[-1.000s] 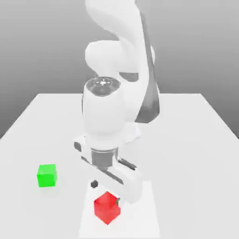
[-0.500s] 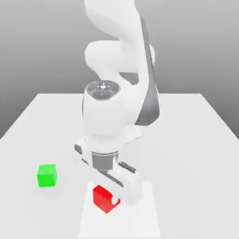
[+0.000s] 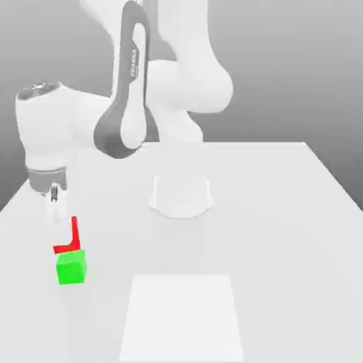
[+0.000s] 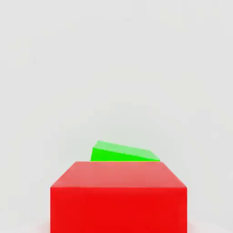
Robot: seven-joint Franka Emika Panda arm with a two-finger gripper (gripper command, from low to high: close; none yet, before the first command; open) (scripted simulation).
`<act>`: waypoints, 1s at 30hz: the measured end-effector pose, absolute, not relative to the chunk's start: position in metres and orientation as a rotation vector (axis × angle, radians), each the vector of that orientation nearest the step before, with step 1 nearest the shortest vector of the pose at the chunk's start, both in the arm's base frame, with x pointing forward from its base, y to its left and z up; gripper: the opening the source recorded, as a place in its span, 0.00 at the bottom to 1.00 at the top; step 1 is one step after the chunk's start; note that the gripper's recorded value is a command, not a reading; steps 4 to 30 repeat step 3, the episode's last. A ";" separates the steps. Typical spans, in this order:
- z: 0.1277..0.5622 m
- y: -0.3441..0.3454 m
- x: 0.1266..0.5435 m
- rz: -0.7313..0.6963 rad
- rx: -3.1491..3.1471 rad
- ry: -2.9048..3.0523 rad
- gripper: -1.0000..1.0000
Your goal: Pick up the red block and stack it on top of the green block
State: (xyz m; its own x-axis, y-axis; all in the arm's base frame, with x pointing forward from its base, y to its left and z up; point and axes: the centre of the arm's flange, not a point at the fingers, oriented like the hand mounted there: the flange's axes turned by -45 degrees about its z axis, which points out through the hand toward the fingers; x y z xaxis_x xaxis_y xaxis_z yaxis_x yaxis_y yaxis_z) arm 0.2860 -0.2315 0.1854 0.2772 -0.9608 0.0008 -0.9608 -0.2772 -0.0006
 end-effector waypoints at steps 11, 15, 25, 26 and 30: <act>0.185 -0.231 0.286 0.002 2.511 -1.888 1.00; 0.185 -0.231 0.286 0.002 2.511 -1.888 1.00; 0.185 -0.231 0.286 0.002 2.511 -1.888 1.00; 0.185 -0.231 0.286 0.002 2.511 -1.888 1.00; 0.185 -0.231 0.286 0.002 2.511 -1.888 1.00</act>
